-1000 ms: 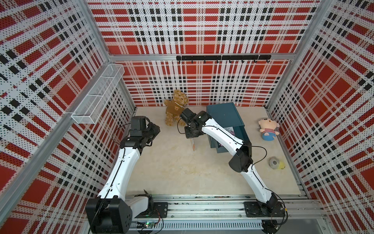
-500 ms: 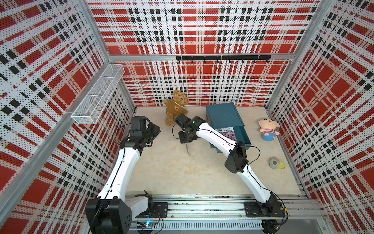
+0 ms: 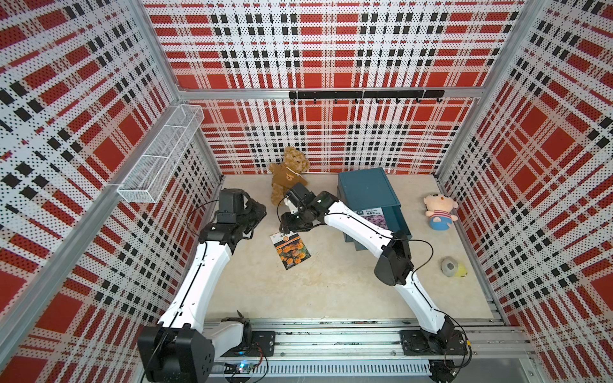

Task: Take the seed bags out of the drawer
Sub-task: Place the seed packet at the center of the board.

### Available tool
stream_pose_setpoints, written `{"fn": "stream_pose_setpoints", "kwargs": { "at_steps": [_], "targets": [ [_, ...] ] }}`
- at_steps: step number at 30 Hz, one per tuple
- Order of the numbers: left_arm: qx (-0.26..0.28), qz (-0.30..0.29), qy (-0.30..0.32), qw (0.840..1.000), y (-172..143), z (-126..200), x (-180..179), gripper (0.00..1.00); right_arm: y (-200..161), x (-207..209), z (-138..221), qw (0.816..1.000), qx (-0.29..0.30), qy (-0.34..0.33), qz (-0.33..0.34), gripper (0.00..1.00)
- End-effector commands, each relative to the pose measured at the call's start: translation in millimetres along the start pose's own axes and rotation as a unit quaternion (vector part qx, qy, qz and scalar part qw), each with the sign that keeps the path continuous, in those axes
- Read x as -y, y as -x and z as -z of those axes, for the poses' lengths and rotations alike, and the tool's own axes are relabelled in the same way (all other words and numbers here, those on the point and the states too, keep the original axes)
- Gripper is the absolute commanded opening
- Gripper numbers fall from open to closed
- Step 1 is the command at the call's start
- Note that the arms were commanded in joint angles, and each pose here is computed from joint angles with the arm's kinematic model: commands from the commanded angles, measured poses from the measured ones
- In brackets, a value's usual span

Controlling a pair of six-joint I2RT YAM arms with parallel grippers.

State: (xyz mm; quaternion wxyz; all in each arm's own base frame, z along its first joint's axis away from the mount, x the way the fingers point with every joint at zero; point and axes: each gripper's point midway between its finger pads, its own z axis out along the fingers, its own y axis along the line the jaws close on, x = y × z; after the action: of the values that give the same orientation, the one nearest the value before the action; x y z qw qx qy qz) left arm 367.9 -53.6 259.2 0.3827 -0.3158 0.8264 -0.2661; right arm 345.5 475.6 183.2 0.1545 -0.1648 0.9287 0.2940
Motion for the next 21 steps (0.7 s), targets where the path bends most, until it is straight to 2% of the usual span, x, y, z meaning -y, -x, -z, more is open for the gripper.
{"fn": "stream_pose_setpoints", "kwargs": {
  "at_steps": [1,4,8,13,17,21],
  "targets": [
    [0.022,-0.023,-0.022,0.999,10.3,0.8,35.9,0.30,35.1,-28.1,85.5,0.995,0.086,0.058,0.009,0.58],
    [0.015,-0.048,-0.029,0.998,1.7,-10.4,67.9,0.30,41.0,-25.4,138.1,0.990,0.125,0.061,0.012,0.58],
    [-0.016,-0.081,-0.048,0.995,-29.3,-32.9,112.0,0.30,37.0,-12.3,205.0,0.984,0.170,0.051,0.013,0.59],
    [-0.052,-0.124,-0.068,0.989,-73.3,-66.5,162.5,0.31,20.8,31.7,277.9,0.976,0.217,0.021,-0.020,0.61],
    [-0.087,-0.153,-0.082,0.981,-115.7,-95.9,193.5,0.32,-2.8,85.4,311.9,0.973,0.222,-0.029,-0.055,0.65],
    [-0.109,-0.172,-0.092,0.975,-147.6,-115.5,212.5,0.33,-40.7,148.9,315.9,0.975,0.178,-0.106,-0.083,0.65]
  ]
}}
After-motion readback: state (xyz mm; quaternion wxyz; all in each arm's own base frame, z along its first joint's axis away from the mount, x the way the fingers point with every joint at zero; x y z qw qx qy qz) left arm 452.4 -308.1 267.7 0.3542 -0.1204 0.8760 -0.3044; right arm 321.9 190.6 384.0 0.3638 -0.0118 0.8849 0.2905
